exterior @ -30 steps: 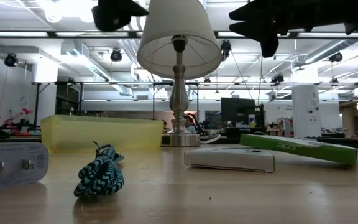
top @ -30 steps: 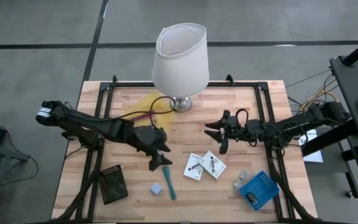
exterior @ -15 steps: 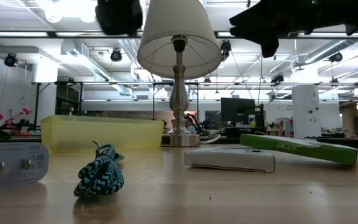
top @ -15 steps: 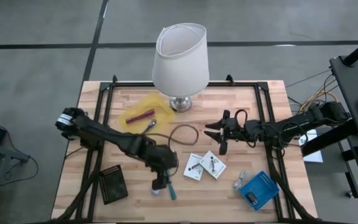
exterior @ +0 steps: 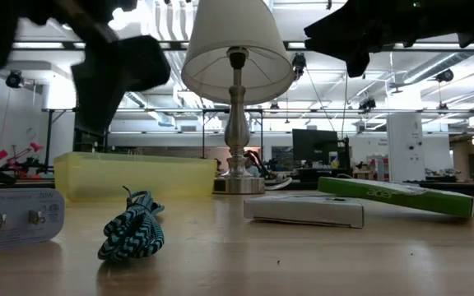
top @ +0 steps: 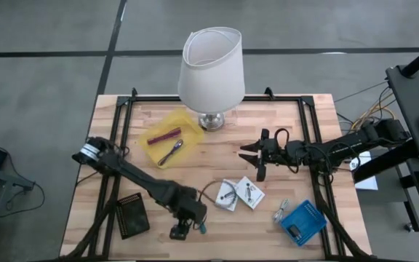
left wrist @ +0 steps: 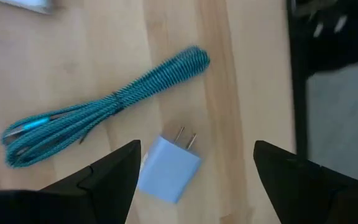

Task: Pick and place items into bin
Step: Put the white charger adapter into the black bin

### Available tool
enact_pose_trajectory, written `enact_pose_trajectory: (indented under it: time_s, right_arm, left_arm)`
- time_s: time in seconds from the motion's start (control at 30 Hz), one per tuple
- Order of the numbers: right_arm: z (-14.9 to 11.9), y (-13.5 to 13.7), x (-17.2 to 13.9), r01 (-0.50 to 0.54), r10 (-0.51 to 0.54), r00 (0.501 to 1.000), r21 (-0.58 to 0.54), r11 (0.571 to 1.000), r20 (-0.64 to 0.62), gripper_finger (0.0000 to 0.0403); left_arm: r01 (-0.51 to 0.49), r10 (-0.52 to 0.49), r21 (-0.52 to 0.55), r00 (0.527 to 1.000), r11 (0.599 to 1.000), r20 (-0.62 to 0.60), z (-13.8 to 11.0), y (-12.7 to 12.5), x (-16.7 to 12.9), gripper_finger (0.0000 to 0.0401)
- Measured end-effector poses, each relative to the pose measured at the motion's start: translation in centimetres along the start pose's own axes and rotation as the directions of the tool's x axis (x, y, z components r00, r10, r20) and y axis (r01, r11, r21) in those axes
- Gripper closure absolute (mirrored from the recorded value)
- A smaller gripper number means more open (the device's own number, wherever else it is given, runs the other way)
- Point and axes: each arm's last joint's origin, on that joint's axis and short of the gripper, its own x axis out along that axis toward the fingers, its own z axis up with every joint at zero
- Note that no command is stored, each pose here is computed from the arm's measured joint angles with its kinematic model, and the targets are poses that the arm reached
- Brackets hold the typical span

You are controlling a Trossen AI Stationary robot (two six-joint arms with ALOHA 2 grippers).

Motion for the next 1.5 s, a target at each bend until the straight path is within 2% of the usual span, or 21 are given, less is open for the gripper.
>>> enact_pose_trajectory:
  time_s: [0.1, 0.23, 0.63, 1.0, 1.17, 1.37, 1.5]
  right_arm:
    - [0.0, 0.0, 0.0, 0.0, 0.0, 1.0, -0.024, 1.0, -0.001, 0.0285]
    - [-0.2, 0.0, 0.0, 0.003, -0.004, 1.0, -0.032, 0.999, -0.017, 0.0287]
    - [-0.2, 0.0, 0.0, 0.004, -0.005, 1.0, -0.035, 0.999, -0.024, 0.0282]
    - [-0.4, -0.1, 0.0, 0.008, -0.009, 0.999, -0.041, 0.999, -0.041, 0.0294]
    - [-0.4, -0.1, 0.0, 0.008, -0.009, 0.999, -0.041, 0.999, -0.041, 0.0291]
    - [-0.4, -0.1, 0.0, 0.007, -0.009, 0.999, -0.052, 0.999, -0.041, 0.0298]
    - [-0.4, -0.1, 0.0, 0.007, -0.009, 0.999, -0.054, 0.999, -0.04, 0.0304]
  left_arm:
    - [-0.02, 0.022, 0.079, 0.999, 0.997, -0.028, -0.3, -0.5, 1.2, 0.0106]
    - [-0.058, 0.065, 0.12, 0.997, 0.991, -0.05, -0.6, -0.3, 2.1, 0.0106]
    - [-0.102, 0.118, 0.12, 0.982, 0.988, -0.144, -2.6, 0.9, 4.4, 0.0106]
    - [-0.099, 0.123, 0.151, 0.98, 0.984, -0.156, -2.9, 1.3, 5.5, 0.0109]
    - [-0.093, 0.123, 0.191, 0.981, 0.977, -0.15, -2.8, 1.3, 5.6, 0.0142]
    - [-0.089, 0.115, 0.185, 0.984, 0.979, -0.138, -2.7, 1.3, 5.6, 0.0219]
    - [-0.084, 0.113, 0.164, 0.979, 0.983, -0.171, -2.9, 1.3, 5.4, 0.022]
